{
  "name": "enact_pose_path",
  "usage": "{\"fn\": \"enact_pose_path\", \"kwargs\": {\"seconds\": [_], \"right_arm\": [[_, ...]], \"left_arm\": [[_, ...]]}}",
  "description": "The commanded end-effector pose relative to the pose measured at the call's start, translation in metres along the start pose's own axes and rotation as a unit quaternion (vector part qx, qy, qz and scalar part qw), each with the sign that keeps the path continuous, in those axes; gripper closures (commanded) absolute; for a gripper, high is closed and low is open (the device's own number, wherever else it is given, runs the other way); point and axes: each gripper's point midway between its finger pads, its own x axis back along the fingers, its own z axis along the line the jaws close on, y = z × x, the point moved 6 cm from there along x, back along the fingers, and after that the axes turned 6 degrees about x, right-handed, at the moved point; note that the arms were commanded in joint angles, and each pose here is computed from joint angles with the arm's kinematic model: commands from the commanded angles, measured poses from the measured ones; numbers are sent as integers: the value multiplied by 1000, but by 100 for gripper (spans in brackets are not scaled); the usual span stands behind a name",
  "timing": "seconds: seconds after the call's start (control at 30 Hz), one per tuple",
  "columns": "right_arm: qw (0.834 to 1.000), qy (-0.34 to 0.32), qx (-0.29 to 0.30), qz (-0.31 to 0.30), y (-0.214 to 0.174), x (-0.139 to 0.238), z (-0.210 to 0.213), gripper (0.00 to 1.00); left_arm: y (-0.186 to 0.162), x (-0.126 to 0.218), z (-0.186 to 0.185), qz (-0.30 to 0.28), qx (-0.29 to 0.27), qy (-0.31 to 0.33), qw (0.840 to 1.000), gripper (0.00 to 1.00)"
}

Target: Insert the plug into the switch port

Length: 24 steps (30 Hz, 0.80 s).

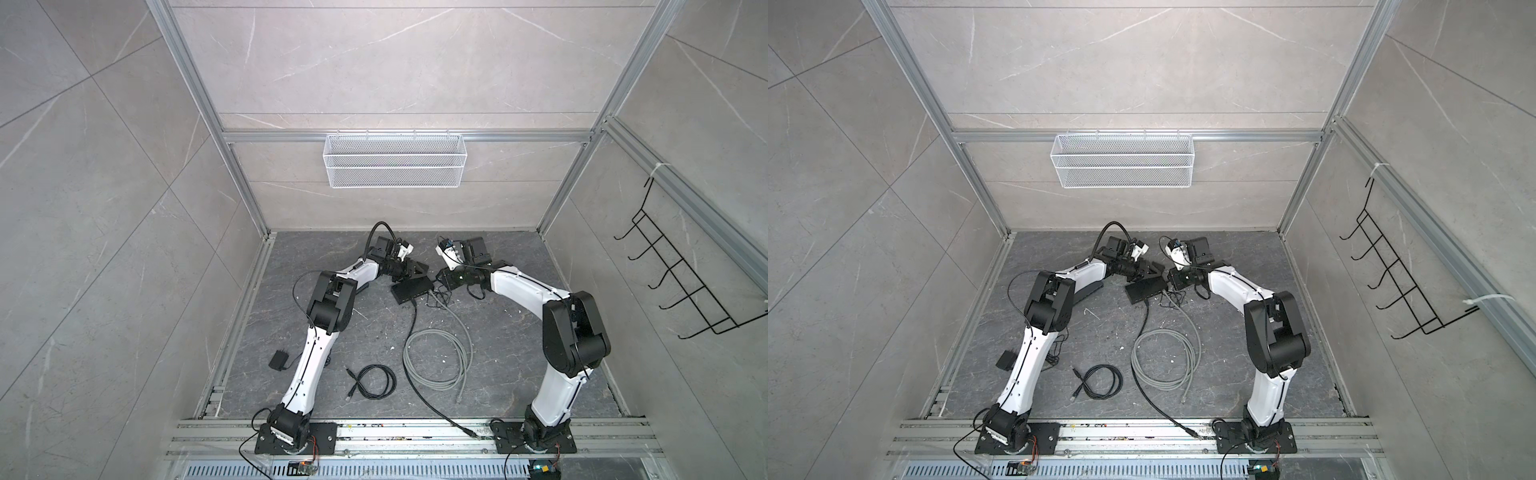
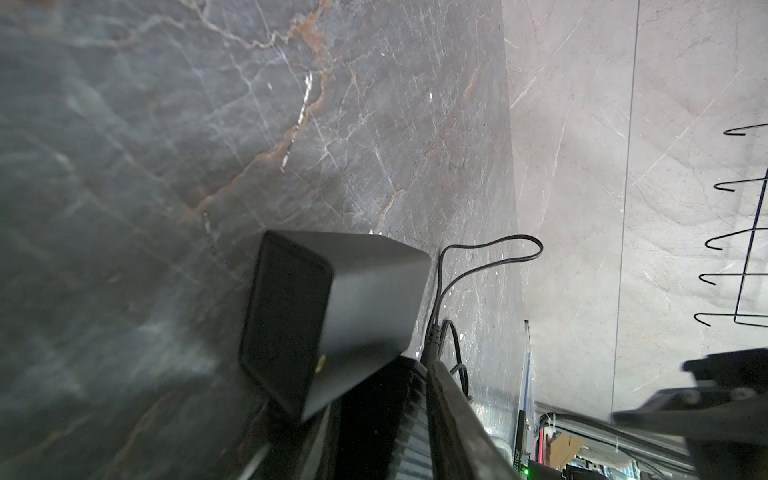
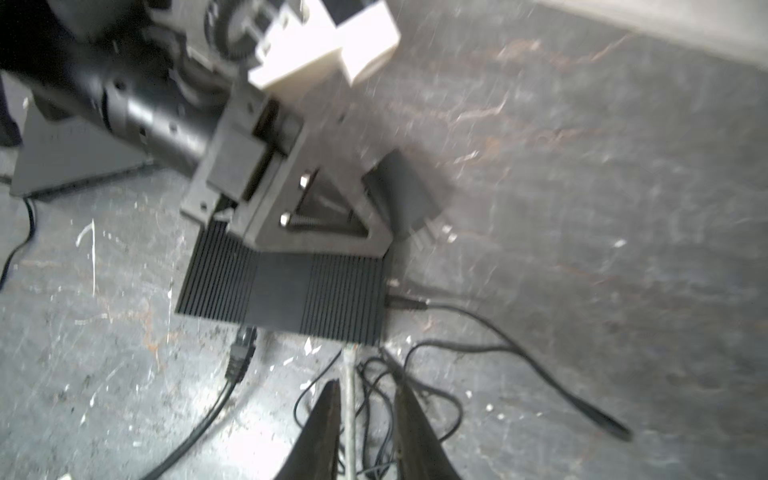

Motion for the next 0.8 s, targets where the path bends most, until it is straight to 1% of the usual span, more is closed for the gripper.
{"fn": "enact_pose_path", "kwargs": {"seconds": [0.0, 0.17, 0.3, 0.4, 0.5, 0.77], "right_arm": [[999, 16, -8, 29, -14, -12, 13, 74], [999, 7, 2, 47, -16, -13, 20, 74], [995, 18, 10, 102, -26, -22, 29, 75], [991, 1, 9, 132, -34, -28, 26, 75], [991, 0, 9, 136, -34, -31, 25, 75], [986, -35, 23, 161, -33, -44, 19, 78]], "left_arm": [[-6, 6, 13, 0, 41, 49, 998, 61], [-9, 5, 13, 2, 40, 51, 998, 61], [-10, 4, 13, 3, 40, 52, 998, 61], [-11, 3, 11, 4, 38, 50, 998, 61], [-12, 3, 10, 5, 36, 50, 998, 61], [-13, 3, 10, 7, 36, 50, 998, 61]]}}
